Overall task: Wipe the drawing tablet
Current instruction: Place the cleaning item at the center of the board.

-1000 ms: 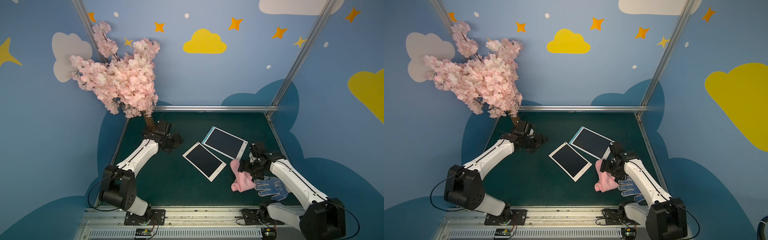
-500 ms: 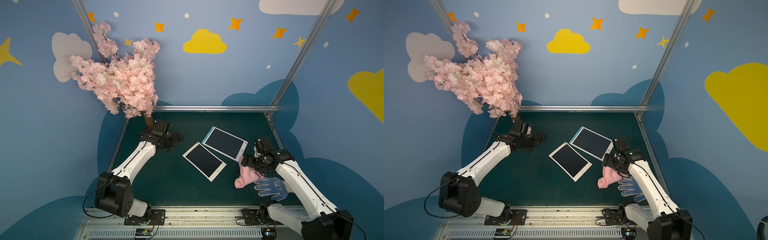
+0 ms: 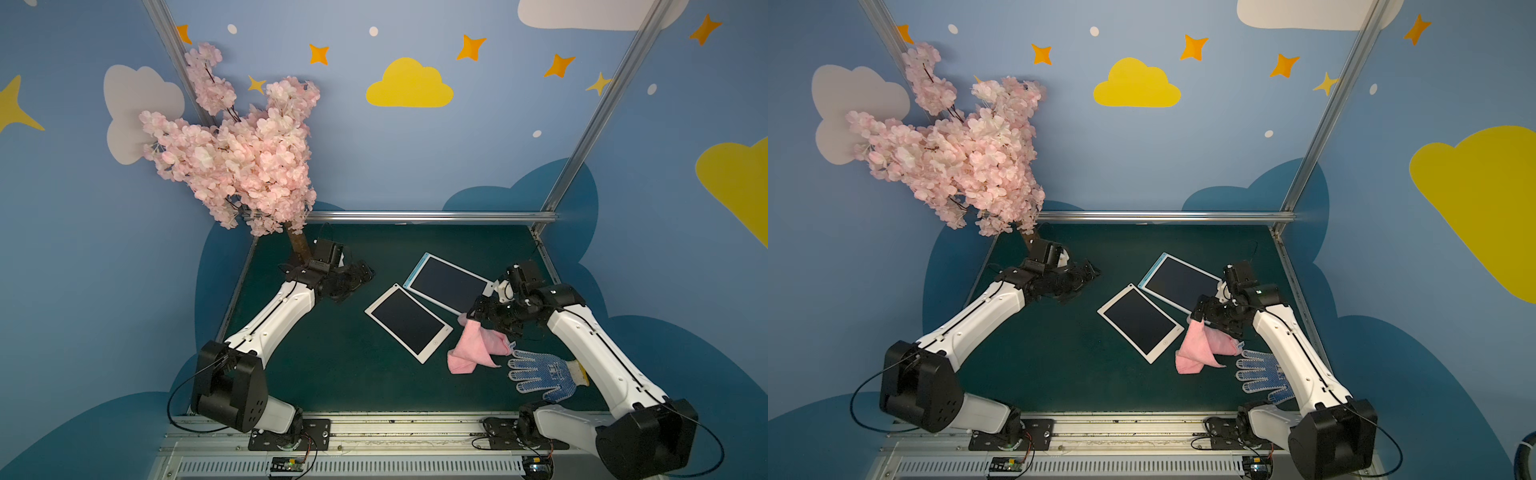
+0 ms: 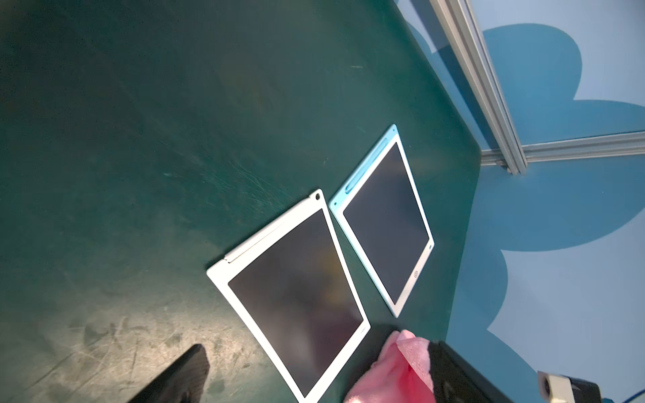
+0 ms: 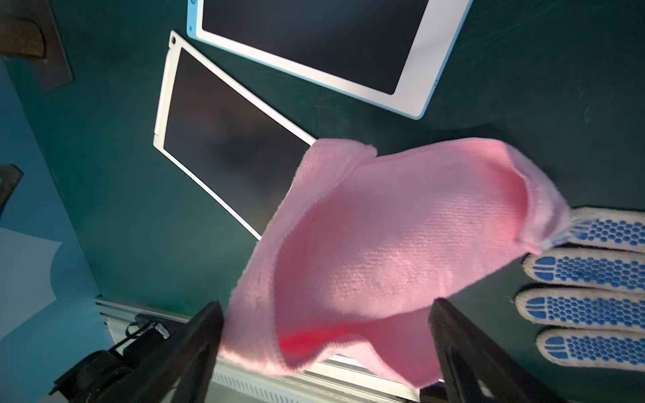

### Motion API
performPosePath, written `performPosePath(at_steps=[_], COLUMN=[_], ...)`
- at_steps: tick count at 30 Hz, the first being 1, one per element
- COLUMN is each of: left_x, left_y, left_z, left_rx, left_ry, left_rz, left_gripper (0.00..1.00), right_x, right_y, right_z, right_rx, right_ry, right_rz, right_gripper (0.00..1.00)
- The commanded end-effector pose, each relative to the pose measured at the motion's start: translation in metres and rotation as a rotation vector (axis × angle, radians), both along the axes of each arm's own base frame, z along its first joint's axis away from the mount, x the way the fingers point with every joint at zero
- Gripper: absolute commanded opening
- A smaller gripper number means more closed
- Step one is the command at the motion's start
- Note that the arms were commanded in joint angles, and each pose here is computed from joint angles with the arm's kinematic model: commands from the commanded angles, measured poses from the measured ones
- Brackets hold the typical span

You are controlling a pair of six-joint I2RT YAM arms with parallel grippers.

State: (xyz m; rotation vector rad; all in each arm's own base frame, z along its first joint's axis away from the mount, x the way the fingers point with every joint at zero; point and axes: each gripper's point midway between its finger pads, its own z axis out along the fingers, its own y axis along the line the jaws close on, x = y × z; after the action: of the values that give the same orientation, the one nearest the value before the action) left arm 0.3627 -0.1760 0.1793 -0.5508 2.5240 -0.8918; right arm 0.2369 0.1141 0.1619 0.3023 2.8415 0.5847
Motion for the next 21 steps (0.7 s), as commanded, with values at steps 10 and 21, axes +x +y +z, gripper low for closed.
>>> performPosePath(at_steps=[10, 21], left_x=[-0.003, -0.003], left_y=[-0.035, -0.03], left_z=[0.004, 0.012], left_rx=[-0.09, -0.068], left_ry=[-0.02, -0.072], left_rz=[-0.1, -0.095], left_gripper=[1.0, 1.0], right_x=[-0.025, 0.022], right_y=[-0.065, -0.045], right_z=[0.002, 0.153], right_rx=[-0.137, -0.053], right_ry=[-0.085, -0.643], right_rz=[-0.227, -0.047], right_gripper=[0.86, 0.91])
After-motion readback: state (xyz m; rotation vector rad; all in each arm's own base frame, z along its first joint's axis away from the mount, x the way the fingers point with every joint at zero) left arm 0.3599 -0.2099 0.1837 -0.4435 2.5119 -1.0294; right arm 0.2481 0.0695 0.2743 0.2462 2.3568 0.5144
